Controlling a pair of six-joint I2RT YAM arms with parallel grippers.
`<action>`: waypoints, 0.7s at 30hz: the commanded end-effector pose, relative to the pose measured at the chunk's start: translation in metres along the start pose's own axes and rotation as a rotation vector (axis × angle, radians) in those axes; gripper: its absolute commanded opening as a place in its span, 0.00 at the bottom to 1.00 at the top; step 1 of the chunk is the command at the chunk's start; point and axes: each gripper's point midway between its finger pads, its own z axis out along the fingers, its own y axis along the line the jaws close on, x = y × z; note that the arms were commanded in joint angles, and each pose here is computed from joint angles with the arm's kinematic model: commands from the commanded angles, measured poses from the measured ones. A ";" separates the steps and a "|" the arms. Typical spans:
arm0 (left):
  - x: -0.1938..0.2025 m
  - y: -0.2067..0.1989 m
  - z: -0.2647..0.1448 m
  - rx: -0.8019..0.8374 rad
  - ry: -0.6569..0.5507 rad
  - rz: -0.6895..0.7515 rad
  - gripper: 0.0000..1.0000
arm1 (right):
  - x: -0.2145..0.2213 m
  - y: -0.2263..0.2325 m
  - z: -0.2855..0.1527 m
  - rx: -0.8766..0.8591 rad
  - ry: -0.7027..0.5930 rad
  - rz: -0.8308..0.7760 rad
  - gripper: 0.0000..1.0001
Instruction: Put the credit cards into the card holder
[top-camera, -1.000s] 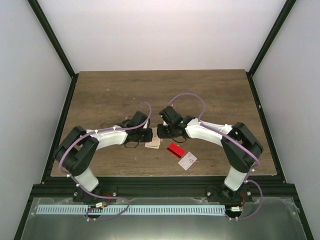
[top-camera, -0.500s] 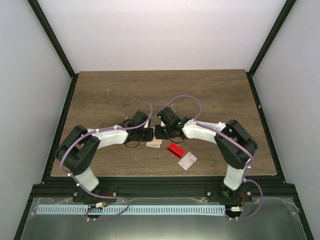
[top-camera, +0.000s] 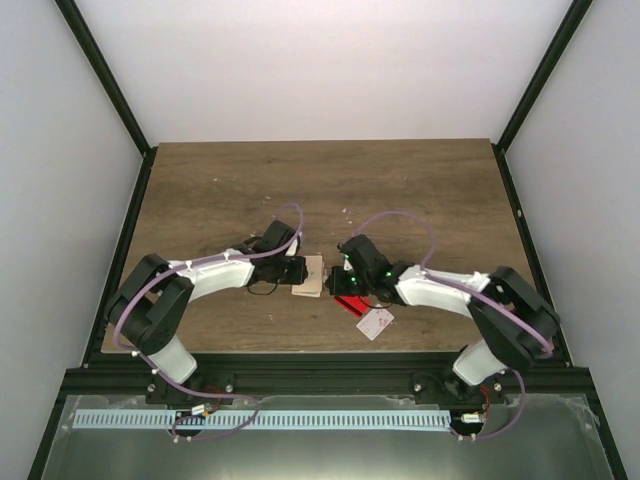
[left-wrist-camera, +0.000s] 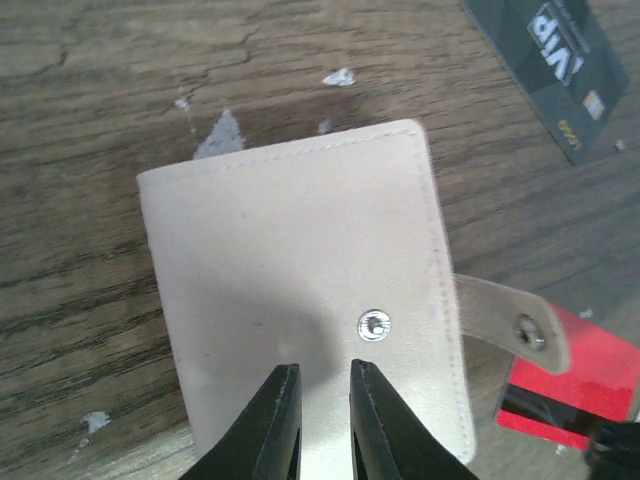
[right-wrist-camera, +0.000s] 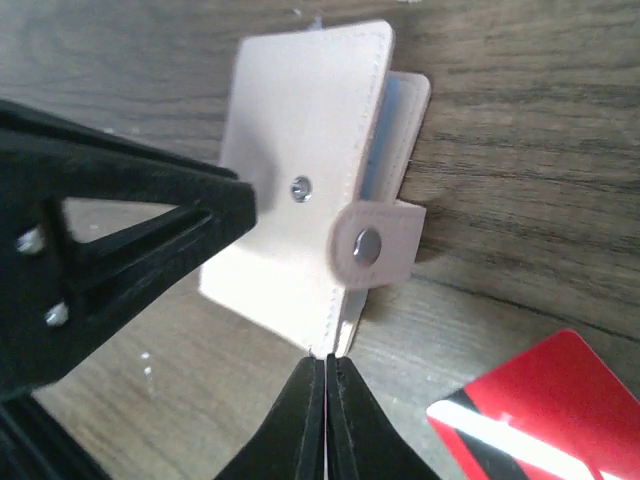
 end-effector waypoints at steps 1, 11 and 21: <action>-0.016 -0.023 -0.019 0.046 -0.009 0.043 0.18 | -0.017 0.018 -0.028 -0.108 -0.148 0.029 0.05; -0.022 -0.044 -0.021 0.043 0.033 0.112 0.28 | -0.009 -0.016 -0.065 -0.091 -0.323 0.156 0.11; -0.017 -0.060 -0.011 0.024 0.040 0.137 0.28 | -0.002 -0.029 -0.071 -0.048 -0.318 0.162 0.16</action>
